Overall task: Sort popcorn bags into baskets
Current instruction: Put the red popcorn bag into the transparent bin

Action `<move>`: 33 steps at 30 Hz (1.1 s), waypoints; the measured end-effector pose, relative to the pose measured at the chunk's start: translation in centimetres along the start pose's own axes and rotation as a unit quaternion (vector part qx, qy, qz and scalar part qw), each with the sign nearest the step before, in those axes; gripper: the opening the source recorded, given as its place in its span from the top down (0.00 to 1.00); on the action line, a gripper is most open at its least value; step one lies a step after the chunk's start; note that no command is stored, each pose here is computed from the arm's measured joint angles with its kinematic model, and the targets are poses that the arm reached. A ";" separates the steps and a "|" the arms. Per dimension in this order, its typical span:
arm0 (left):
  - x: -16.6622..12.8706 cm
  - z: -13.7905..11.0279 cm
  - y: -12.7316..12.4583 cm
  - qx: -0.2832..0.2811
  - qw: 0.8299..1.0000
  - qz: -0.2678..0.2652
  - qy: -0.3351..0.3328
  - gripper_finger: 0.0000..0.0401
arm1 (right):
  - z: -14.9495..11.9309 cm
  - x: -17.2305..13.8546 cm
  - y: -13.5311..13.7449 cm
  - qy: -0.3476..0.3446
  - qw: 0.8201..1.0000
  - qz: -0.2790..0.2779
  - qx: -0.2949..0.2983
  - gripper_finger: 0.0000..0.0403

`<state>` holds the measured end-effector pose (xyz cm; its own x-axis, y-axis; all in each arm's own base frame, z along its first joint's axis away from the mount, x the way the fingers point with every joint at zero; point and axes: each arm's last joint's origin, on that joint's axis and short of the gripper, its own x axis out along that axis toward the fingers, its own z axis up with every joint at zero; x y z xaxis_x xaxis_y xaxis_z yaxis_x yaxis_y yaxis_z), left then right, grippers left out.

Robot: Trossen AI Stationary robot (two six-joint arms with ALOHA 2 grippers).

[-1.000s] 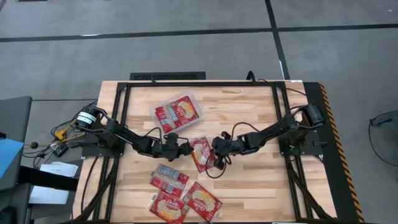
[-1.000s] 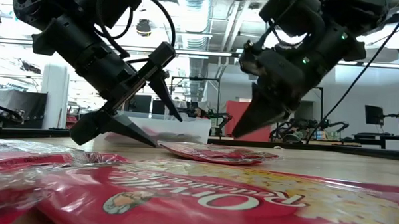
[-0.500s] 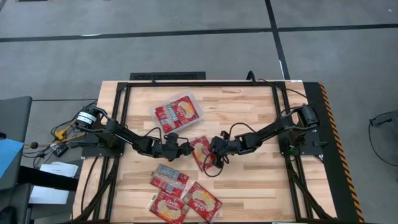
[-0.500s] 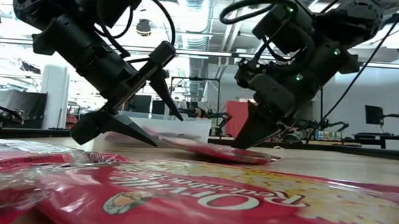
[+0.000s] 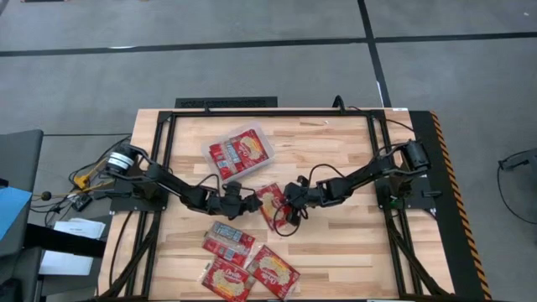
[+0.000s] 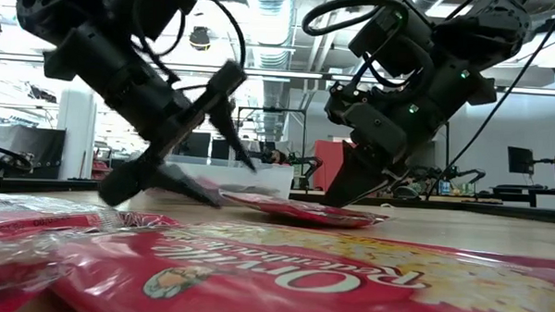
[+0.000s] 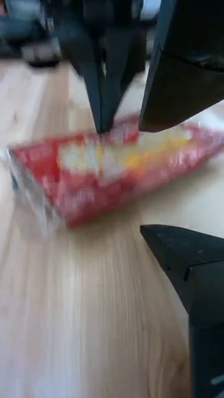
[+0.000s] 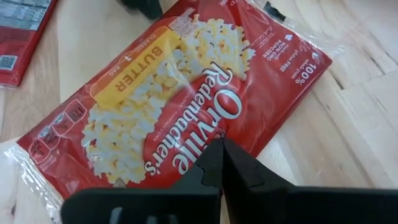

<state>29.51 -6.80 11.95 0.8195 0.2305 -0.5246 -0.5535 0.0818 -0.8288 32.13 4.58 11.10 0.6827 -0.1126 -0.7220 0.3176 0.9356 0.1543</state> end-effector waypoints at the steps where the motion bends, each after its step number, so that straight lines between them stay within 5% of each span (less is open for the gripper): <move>1: 0.2 -0.1 0.3 -0.002 1.000 0.008 0.000 0.39 | 0.0 0.0 0.0 -0.002 1.000 0.001 0.001 0.95; 20: 3.9 -1.3 -1.9 0.018 0.999 0.004 -0.029 0.42 | 0.2 0.0 0.1 -0.012 1.000 0.005 0.003 0.97; 24: 4.1 -1.4 -2.4 0.024 0.999 0.011 -0.024 0.56 | 0.2 0.0 0.1 -0.010 1.000 0.011 0.003 0.97; 30: 4.2 -1.5 -2.7 0.017 1.000 0.002 -0.020 0.93 | 0.9 -1.5 0.2 -0.009 1.000 0.016 0.002 0.92; 33: 4.1 -1.5 -2.9 0.007 1.000 -0.004 -0.012 0.97 | 1.6 -3.3 0.1 -0.009 1.000 0.017 -0.008 0.94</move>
<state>34.68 -7.53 11.97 0.8202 0.2534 -0.5129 -0.5490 0.0965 -0.8302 30.99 4.51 14.54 0.7050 -0.0875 -0.7038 0.2837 0.9443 0.1668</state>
